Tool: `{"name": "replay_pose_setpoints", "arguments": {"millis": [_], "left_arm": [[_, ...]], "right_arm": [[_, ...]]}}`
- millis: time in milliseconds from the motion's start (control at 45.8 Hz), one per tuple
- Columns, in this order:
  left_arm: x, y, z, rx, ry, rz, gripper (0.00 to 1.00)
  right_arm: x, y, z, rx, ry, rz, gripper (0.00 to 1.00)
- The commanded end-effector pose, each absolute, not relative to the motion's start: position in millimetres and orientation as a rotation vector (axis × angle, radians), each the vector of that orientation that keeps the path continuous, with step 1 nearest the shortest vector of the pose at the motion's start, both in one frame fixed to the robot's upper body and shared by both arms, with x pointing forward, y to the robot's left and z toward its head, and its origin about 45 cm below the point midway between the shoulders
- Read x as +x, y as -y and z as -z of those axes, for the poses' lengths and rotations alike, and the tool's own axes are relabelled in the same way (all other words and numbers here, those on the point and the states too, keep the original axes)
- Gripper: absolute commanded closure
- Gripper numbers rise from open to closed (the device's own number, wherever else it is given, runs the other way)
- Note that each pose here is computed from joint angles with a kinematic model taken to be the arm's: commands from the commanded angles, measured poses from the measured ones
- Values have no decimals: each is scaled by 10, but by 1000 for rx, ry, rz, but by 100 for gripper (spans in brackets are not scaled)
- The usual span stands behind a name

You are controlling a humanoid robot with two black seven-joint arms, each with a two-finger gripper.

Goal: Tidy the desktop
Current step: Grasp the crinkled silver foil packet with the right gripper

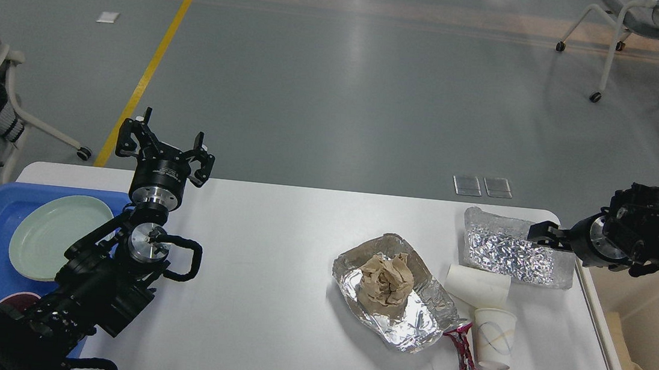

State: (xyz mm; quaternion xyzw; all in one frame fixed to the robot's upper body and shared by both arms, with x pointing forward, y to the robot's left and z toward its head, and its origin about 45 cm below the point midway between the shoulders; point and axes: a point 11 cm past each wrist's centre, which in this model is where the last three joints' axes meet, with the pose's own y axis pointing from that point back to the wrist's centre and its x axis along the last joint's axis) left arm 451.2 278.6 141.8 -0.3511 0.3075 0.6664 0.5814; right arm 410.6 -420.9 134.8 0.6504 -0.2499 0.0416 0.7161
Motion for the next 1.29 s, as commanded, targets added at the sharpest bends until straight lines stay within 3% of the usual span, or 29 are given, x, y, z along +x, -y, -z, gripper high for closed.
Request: {"name": "replay_pose_setpoints", "arguments": {"millis": [0, 699, 787, 896, 1049, 1268], "left_arm": [[4513, -2786, -1419, -820, -718, -1557, 0], [4515, -2783, -1422, -821, -718, -1555, 0], [4513, -2786, -1419, -820, -718, -1557, 0], [4515, -2783, -1422, -821, -718, -1555, 0], [4515, -2783, -1422, -821, -718, -1555, 0], [4515, -2783, -1422, -821, -718, -1555, 0]], "right_arm": [[4049, 4272, -1193, 1409, 580, -113, 0], [3787, 4322, -729, 1347, 682, -80, 4], [3782, 4315, -721, 1347, 682, -77, 17], [3775, 4320, -713, 1346, 684, -75, 58], [3759, 4330, -701, 1332, 684, -69, 67], [3751, 4341, -701, 1327, 682, -66, 90]]}}
